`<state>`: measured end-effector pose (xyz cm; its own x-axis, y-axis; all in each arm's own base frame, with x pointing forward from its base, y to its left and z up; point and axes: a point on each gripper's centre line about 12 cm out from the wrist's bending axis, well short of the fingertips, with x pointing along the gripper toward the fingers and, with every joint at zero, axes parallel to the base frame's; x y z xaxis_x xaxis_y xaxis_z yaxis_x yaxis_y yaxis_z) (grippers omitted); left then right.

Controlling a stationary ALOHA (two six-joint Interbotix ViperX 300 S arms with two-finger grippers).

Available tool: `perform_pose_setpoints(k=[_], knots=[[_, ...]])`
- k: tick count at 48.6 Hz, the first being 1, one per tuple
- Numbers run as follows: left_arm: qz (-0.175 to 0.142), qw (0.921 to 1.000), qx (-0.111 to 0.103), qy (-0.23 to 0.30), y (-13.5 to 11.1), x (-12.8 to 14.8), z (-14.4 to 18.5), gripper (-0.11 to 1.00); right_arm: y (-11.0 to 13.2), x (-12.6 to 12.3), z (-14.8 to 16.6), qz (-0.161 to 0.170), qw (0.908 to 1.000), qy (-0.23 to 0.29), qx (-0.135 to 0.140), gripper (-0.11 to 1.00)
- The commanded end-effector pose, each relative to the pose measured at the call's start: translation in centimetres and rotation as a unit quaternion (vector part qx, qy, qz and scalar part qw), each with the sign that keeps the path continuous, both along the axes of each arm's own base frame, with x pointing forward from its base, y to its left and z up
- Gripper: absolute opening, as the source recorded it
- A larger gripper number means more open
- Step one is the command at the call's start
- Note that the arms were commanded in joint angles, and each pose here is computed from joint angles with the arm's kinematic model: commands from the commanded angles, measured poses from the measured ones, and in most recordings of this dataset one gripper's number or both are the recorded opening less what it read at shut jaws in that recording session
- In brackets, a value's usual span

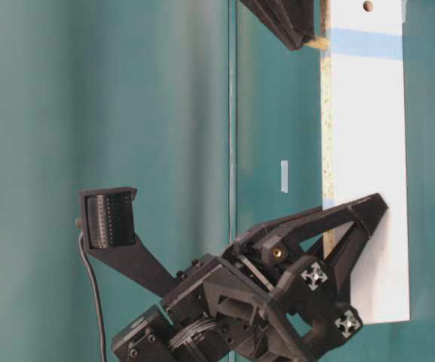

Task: Move the wooden board into place and insert the rod into its hole.
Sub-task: 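Press the dowel deeper into the board end with the right gripper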

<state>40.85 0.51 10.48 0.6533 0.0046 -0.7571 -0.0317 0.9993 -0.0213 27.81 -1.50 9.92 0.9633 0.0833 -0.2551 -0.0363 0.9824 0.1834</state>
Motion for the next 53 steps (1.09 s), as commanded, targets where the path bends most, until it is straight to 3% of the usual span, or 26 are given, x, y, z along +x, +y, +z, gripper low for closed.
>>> perform_pose_setpoints(k=[1, 14, 34, 53], knots=[[0.0, 0.9999, 0.001, -0.017, 0.1, 0.4, 1.3, 0.22, 0.1, -0.3, -0.3, 0.003, 0.9999, 0.012, -0.005, 0.11], [0.0, 0.9999, 0.001, -0.017, 0.1, 0.4, 1.3, 0.22, 0.0, 0.2, -0.6, 0.004, 0.9996, 0.023, -0.013, 0.11], [0.0, 0.9998, 0.001, -0.018, 0.1, 0.4, 1.4, 0.22, 0.3, 0.1, -1.8, 0.009, 0.9961, 0.085, -0.019, 0.11], [0.0, 0.9997, 0.001, -0.023, 0.1, 0.7, 1.7, 0.22, 0.6, 0.7, -1.2, 0.013, 0.9934, 0.109, -0.032, 0.11]])
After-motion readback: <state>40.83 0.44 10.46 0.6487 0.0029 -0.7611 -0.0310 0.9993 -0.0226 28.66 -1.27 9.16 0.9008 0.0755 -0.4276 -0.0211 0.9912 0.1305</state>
